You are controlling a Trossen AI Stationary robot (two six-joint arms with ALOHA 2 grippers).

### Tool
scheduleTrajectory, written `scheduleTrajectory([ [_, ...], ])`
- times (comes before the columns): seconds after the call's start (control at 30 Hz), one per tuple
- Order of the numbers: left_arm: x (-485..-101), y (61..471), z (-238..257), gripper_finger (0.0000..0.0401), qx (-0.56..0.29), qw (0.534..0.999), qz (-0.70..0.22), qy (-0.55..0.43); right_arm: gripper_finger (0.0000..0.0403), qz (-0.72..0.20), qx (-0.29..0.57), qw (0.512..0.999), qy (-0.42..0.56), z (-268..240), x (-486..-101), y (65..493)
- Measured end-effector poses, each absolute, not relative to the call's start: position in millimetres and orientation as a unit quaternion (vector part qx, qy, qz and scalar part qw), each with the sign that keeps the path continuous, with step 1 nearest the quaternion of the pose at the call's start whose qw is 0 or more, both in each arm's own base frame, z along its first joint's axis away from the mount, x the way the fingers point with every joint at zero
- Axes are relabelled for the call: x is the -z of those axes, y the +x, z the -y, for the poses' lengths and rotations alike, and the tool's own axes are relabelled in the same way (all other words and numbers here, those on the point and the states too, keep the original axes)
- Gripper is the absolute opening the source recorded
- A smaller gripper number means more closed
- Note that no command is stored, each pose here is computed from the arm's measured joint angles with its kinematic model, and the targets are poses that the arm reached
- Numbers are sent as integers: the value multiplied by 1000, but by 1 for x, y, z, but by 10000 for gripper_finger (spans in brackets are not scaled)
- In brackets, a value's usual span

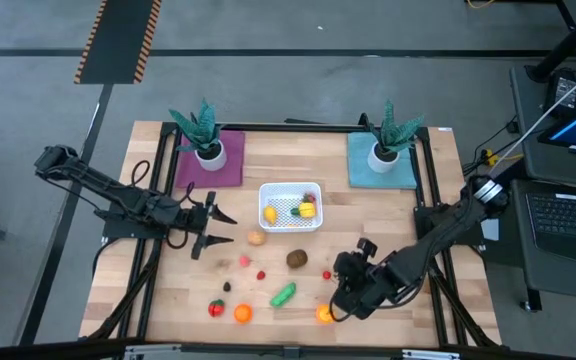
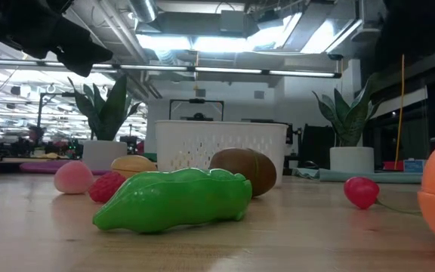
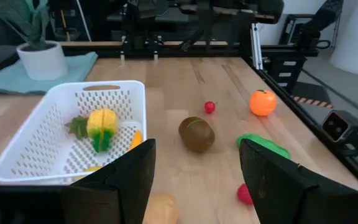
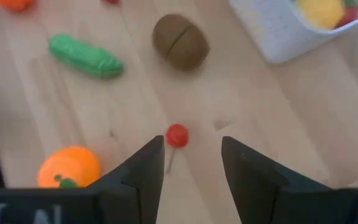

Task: Pick and placing Produce into tupperware
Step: Put the red cherry into the white bin

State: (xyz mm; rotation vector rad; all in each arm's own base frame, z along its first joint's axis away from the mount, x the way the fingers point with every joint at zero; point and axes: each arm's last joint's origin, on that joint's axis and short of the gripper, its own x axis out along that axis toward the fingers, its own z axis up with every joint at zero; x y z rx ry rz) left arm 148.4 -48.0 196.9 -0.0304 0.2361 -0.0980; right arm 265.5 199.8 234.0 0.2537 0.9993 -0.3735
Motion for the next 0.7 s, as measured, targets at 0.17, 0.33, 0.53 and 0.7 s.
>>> scheduleTrajectory([
  [0.17,-197,149,46,224,40,992,-117,-13,163,-492,194,837,142,-206,-220,273],
  [0.33,-197,149,45,224,39,992,-117,-13,163,-505,197,831,123,-209,-207,276],
  [0.53,-197,149,45,224,39,992,-117,-12,163,-510,186,833,102,-213,-197,281],
  [0.7,-197,149,45,224,39,992,-117,-12,163,-517,186,831,88,-216,-184,285],
])
